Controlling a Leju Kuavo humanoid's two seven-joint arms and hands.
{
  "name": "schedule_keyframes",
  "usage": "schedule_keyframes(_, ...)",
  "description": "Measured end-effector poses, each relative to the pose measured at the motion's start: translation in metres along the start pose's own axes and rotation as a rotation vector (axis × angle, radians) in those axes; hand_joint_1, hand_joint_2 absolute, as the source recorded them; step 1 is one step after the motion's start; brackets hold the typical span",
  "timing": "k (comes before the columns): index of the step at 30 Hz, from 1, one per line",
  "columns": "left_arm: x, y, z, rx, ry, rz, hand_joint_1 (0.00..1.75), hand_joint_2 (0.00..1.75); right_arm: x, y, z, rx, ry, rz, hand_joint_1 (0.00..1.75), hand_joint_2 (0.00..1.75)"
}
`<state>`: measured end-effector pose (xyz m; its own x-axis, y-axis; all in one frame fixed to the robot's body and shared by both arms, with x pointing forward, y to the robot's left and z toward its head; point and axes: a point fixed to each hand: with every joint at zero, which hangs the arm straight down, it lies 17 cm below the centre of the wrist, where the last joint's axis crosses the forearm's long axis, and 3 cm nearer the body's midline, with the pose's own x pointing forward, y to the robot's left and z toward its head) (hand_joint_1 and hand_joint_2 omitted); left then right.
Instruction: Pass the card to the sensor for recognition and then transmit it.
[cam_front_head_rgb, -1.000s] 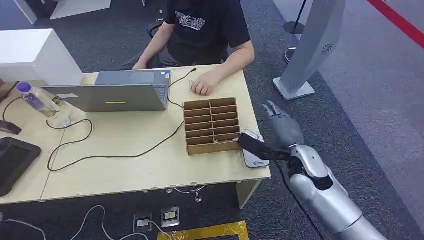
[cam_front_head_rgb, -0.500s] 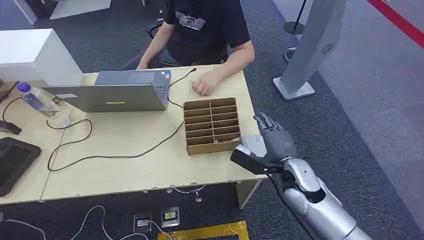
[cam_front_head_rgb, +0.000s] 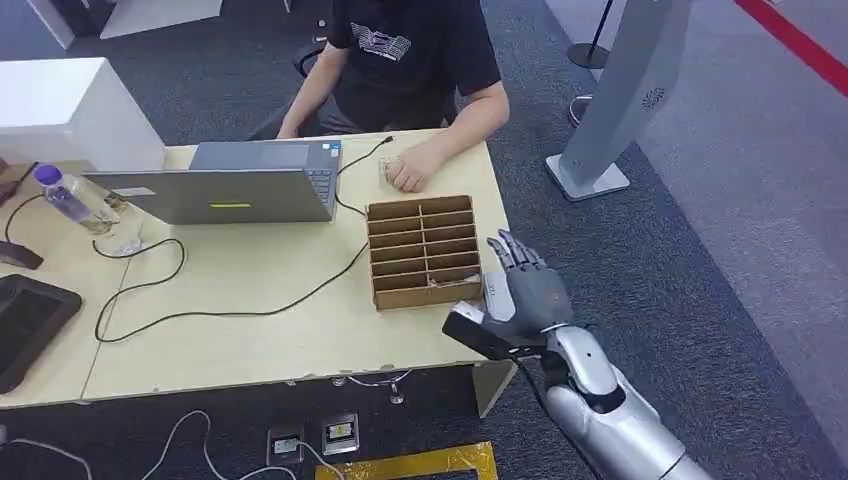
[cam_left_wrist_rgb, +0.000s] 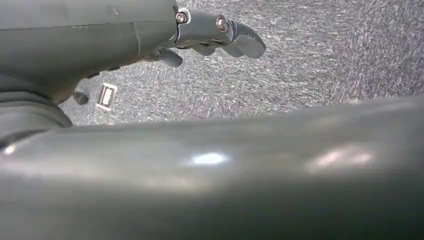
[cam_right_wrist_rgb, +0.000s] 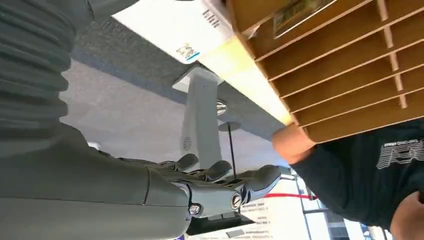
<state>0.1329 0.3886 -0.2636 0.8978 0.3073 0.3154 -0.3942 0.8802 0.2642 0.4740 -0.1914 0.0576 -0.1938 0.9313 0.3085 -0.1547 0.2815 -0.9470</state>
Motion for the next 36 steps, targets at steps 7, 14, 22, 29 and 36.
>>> schedule_keyframes(7, 0.000, 0.000, 0.000, 0.000, -0.001, -0.002, 0.00, 0.00, 0.004, 0.013, -0.004, 0.021, 0.008, 0.008, 0.00, 1.75)
schedule_keyframes(14, 0.001, 0.000, 0.000, 0.001, -0.004, -0.002, 0.00, 0.00, 0.011, 0.014, -0.013, 0.006, -0.013, 0.060, 0.00, 1.75)
schedule_keyframes(22, 0.000, -0.003, 0.001, -0.003, -0.004, -0.005, 0.00, 0.00, 0.018, 0.018, -0.023, 0.000, -0.029, 0.121, 0.00, 1.75)
schedule_keyframes(29, 0.000, -0.003, 0.001, -0.004, -0.004, -0.005, 0.00, 0.00, 0.020, 0.023, -0.024, 0.013, -0.027, 0.134, 0.00, 1.75)
schedule_keyframes(36, 0.000, -0.003, 0.001, -0.004, -0.004, -0.005, 0.00, 0.00, 0.026, 0.027, -0.024, 0.021, -0.033, 0.136, 0.00, 1.75)
